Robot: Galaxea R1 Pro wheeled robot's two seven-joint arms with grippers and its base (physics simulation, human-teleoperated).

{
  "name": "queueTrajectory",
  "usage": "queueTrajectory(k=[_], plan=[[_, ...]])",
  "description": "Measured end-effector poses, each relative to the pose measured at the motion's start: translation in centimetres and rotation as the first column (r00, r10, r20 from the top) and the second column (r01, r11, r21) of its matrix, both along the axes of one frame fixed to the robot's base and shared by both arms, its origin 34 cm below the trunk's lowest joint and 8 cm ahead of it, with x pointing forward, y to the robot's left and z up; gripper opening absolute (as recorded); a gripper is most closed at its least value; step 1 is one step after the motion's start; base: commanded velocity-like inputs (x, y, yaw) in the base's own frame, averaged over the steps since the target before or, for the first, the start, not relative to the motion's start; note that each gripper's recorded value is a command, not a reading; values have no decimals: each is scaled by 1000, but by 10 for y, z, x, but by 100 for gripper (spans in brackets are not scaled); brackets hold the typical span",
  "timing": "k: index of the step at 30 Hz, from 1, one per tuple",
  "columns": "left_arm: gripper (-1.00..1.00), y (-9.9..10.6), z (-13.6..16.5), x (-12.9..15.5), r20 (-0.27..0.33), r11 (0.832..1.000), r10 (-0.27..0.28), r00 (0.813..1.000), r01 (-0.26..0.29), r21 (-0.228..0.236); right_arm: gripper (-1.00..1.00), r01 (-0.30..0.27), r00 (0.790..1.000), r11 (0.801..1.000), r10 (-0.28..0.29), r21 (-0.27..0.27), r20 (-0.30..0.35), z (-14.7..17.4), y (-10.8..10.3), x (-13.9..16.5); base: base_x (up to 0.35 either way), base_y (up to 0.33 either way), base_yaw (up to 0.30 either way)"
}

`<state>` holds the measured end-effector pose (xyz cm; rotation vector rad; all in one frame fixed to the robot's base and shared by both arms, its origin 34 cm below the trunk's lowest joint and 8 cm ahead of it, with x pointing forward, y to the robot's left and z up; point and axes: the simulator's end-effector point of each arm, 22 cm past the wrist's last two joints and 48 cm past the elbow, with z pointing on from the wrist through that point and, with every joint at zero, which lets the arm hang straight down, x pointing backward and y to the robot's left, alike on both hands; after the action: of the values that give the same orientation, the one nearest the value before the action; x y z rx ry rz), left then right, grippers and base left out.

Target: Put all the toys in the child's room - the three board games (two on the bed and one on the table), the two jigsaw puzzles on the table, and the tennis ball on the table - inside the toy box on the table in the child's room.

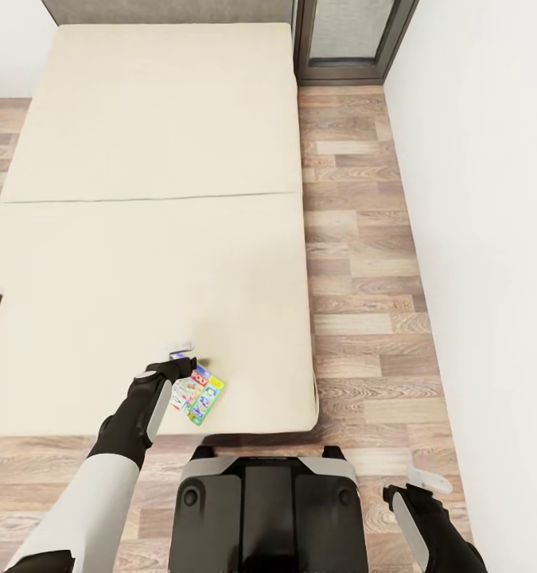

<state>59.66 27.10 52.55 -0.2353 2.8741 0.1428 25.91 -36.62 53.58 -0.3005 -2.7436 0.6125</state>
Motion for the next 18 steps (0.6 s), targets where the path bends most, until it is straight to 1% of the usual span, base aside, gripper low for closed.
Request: queueTrajectory(k=[18], plan=[[100, 1, 0, 0, 3, 1000, -4, 1000, 4, 4, 100, -1, 1000, 1000, 1, 0, -2, 0, 0, -1, 0, 0, 0]])
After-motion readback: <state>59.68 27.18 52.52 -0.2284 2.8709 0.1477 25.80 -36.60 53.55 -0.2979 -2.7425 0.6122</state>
